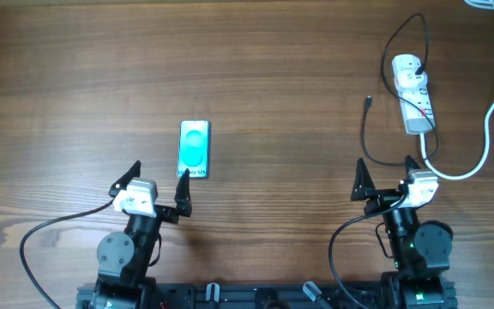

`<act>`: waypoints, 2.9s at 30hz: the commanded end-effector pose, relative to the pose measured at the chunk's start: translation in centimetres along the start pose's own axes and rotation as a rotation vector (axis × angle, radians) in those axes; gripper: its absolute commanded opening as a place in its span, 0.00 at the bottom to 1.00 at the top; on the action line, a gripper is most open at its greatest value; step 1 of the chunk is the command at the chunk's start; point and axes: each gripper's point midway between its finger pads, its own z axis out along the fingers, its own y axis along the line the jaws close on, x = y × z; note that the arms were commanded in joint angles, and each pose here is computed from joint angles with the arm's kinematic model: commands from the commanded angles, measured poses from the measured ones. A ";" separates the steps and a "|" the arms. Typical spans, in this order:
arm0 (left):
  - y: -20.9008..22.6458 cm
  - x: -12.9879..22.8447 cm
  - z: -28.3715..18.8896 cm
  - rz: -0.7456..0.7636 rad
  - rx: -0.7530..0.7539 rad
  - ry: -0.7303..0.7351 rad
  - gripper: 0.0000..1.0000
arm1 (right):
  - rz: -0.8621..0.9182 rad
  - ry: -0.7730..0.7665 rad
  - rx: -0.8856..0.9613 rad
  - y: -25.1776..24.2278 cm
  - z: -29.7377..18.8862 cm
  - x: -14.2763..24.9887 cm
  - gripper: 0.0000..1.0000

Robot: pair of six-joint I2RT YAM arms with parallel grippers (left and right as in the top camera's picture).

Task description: Plug charger to phone and switch on socket

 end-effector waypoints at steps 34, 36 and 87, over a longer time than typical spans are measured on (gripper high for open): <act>0.4 0.2 0.0 0.019 -0.017 0.000 1.00 | 0.008 0.004 -0.009 0.2 0.0 0.1 1.00; 0.4 0.2 0.0 0.018 -0.020 -0.001 1.00 | 0.007 0.004 -0.009 0.2 0.0 0.1 1.00; -3.7 -4.9 4.5 -0.081 -0.053 0.816 1.00 | 0.007 0.004 -0.009 0.2 0.0 0.1 1.00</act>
